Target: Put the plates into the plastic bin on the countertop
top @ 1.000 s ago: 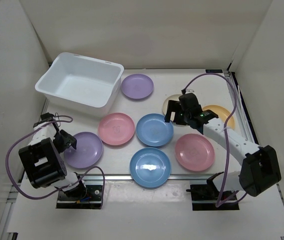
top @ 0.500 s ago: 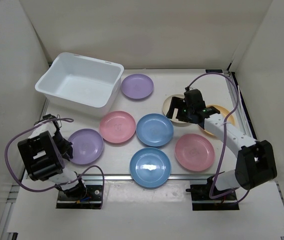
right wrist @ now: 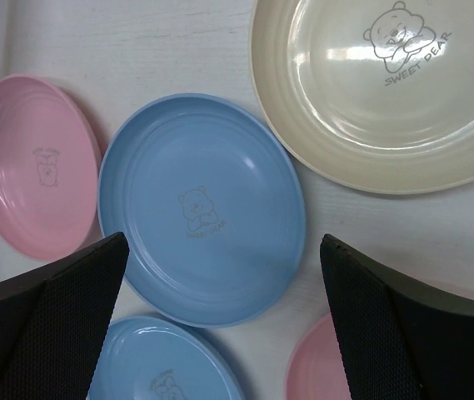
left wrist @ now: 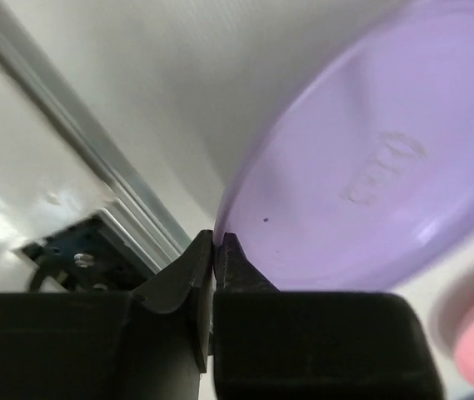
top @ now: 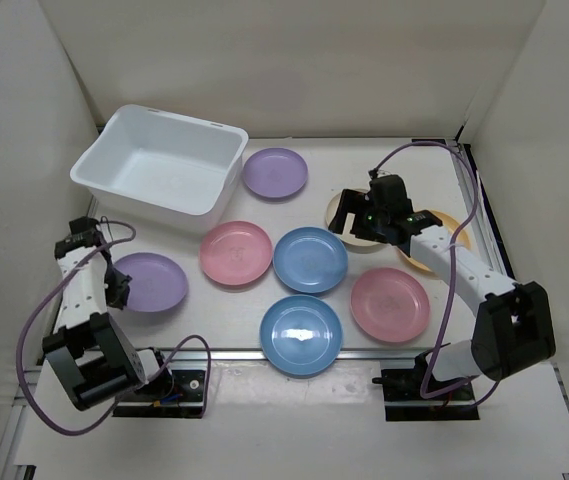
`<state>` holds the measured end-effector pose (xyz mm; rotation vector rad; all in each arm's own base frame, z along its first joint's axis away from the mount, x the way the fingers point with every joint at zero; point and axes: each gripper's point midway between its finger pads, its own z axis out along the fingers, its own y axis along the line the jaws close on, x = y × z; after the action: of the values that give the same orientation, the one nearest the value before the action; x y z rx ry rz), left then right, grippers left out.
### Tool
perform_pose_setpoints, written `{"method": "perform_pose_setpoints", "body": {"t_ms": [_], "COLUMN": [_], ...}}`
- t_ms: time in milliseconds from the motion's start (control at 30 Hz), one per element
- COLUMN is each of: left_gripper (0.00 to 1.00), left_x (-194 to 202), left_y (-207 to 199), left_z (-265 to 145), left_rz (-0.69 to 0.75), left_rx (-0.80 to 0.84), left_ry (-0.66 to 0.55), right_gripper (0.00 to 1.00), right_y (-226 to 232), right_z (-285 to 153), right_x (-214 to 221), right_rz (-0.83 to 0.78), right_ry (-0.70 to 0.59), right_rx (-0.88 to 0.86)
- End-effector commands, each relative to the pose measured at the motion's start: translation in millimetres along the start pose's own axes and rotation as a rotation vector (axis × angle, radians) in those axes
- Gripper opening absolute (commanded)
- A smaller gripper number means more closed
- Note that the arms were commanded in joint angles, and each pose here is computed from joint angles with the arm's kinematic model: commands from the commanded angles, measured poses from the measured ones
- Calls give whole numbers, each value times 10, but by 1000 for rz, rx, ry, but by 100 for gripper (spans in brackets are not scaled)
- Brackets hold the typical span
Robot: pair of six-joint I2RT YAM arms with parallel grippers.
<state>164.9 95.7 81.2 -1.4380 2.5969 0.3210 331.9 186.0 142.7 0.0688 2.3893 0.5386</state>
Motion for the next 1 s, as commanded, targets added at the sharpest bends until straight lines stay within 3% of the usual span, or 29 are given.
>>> {"method": "perform_pose_setpoints", "body": {"t_ms": [0, 167, 300, 467, 567, 633, 667, 767, 900, 933, 967], "left_gripper": [10, 10, 10, 10, 10, 10, 10, 10, 10, 10, 10], "left_x": [-388, -609, -948, -1265, -1541, -1612, -1742, -1902, -1998, -2045, -2121], "left_y": [174, 399, 409, 377, -2, -485, -678, -1213, -1940, -2161, -2284], "left_z": [-458, -1078, -1818, -2516, -2746, -2638, -2676, -2505, -2445, -2243, -2370], "left_rz": [-75, -115, -136, -149, -99, -26, -26, 16, 111, 137, 145], "left_rx": [-48, -61, 68, 179, 331, 502, 580, 728, 732, 711, 728], "left_ry": [-187, -339, -539, -702, -726, -653, -677, -595, -590, -548, -580], "right_gripper": [99, 99, 99, 99, 99, 99, 99, 99, 99, 99, 99], "right_y": [169, 184, 201, 212, 139, 99, 100, 67, -34, -69, -133], "right_z": [-172, -232, -273, -312, -322, -328, -321, -285, -241, -236, -244], "right_x": [-270, -293, -348, -375, -468, -534, -559, -593, -629, -630, -671], "right_rz": [1, 8, 3, -7, -29, -41, -53, -62, -50, -40, -21], "right_ry": [-84, -98, -117, -126, -164, -185, -184, -174, -175, -174, -184], "right_rx": [-54, -60, -61, -64, -14, 14, 21, 47, 99, 110, 121]}}
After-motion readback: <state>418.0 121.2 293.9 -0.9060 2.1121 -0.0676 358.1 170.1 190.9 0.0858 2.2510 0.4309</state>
